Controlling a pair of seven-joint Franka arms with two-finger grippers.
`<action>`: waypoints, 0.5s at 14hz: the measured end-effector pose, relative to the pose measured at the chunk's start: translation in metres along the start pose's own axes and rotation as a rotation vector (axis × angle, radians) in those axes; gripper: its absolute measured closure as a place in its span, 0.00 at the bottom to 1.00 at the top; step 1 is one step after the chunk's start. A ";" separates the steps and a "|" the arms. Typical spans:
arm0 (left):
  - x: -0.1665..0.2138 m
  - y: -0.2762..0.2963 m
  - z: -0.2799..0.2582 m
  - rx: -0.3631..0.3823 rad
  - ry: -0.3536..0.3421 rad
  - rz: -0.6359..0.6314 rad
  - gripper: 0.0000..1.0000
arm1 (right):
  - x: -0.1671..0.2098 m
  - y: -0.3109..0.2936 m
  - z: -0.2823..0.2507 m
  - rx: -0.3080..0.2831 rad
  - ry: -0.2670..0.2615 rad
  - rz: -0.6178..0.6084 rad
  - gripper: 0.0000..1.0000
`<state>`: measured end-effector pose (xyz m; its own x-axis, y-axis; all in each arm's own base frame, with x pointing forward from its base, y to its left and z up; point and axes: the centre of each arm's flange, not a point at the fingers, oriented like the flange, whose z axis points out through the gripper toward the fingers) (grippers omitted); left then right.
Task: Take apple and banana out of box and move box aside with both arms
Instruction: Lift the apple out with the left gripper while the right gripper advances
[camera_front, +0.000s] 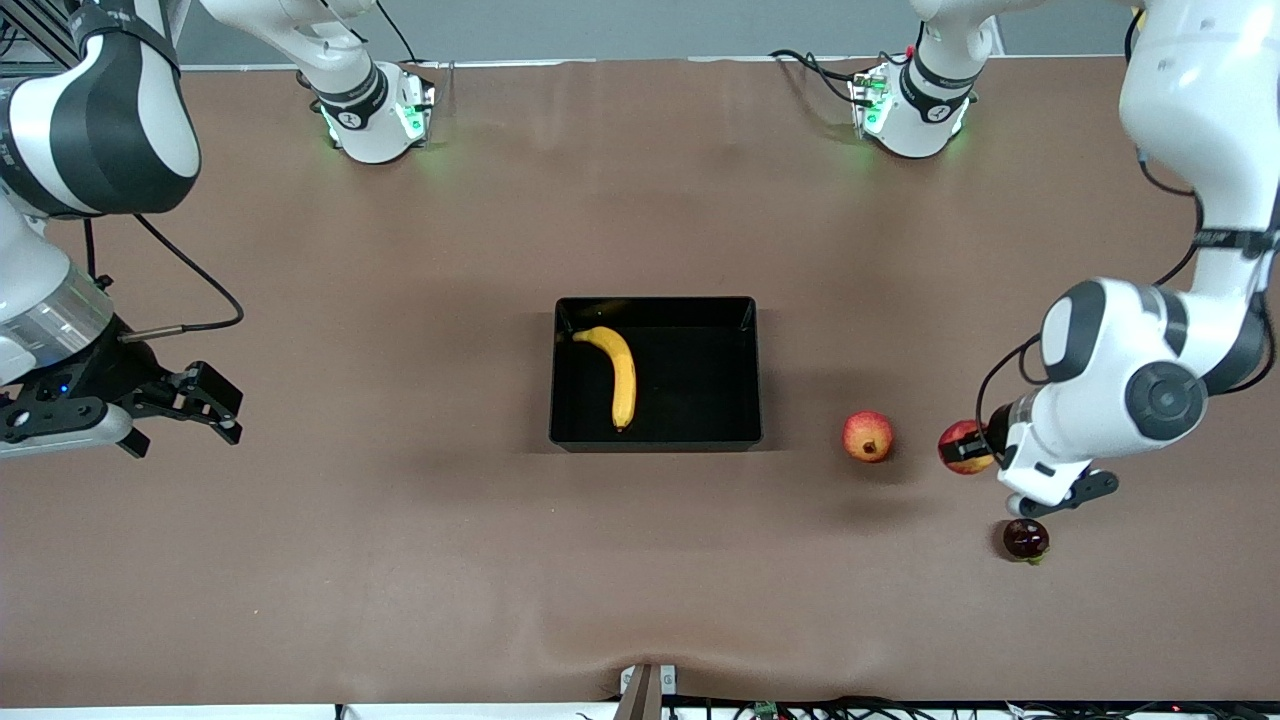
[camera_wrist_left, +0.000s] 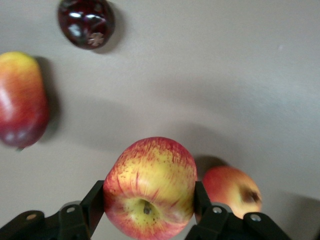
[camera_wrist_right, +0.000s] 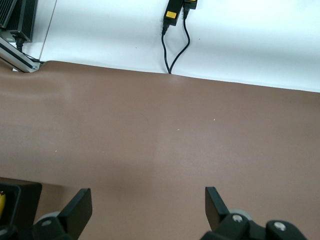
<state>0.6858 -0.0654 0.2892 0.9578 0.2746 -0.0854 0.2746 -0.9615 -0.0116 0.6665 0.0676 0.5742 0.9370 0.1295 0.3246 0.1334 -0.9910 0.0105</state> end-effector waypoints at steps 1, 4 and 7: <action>0.004 0.000 0.017 0.007 0.008 0.012 0.26 | 0.001 -0.001 0.002 0.001 0.001 -0.002 0.00; 0.014 -0.005 0.048 0.026 0.042 0.038 0.26 | 0.007 -0.026 0.018 0.012 0.008 -0.036 0.00; 0.026 -0.024 0.068 0.050 0.067 0.035 0.26 | 0.008 -0.059 0.038 0.027 -0.007 -0.081 0.00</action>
<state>0.6985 -0.0361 0.2194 0.9707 0.2396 -0.0196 0.2380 -0.9694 -0.0600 0.6784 0.1281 0.5397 0.9251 0.2099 0.3166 0.2176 -0.9760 0.0112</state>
